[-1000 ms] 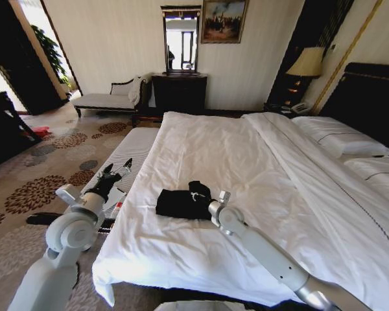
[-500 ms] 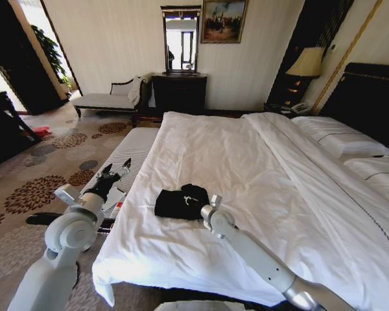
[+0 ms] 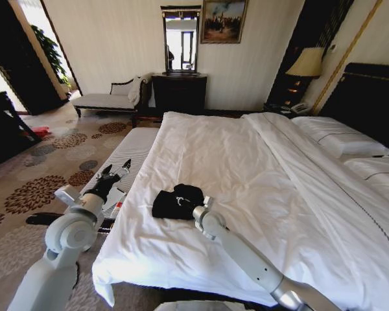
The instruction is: Fold the clothes on the bed.
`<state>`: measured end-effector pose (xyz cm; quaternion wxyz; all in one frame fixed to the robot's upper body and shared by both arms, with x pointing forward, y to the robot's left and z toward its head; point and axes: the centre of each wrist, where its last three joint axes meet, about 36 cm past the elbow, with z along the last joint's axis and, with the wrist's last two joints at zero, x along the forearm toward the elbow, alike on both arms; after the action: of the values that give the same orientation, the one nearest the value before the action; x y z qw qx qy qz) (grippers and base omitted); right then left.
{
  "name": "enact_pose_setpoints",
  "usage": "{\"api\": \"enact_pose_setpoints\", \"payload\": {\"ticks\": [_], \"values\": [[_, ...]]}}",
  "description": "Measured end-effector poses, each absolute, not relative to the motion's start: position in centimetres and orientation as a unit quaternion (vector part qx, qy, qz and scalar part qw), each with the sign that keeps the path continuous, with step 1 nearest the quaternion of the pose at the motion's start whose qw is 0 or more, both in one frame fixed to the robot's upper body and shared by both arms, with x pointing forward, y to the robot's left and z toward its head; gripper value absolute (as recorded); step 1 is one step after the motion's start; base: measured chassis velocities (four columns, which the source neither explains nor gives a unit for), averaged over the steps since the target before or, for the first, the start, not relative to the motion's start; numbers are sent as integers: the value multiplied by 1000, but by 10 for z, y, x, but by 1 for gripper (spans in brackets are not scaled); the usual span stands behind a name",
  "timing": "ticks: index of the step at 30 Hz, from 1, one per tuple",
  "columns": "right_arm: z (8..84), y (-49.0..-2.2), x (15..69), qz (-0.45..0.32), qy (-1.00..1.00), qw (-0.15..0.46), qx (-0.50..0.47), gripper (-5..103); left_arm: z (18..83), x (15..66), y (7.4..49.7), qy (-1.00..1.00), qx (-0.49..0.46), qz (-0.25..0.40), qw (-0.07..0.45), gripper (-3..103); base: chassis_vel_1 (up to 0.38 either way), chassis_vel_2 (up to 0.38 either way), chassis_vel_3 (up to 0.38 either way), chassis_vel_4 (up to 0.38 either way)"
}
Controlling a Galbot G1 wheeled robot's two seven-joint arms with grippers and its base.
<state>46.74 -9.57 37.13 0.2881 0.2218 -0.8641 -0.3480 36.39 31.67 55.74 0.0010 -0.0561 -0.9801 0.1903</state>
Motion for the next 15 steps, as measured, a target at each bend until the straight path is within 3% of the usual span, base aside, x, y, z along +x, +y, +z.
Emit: {"api": "enact_pose_setpoints", "payload": {"ticks": [15], "values": [[375, -96, 455, -378, -856, 257, 243, 3, 555, 365, 315, -980, -54, 192, 2, 100, 0, 0, 0, 0]]}}
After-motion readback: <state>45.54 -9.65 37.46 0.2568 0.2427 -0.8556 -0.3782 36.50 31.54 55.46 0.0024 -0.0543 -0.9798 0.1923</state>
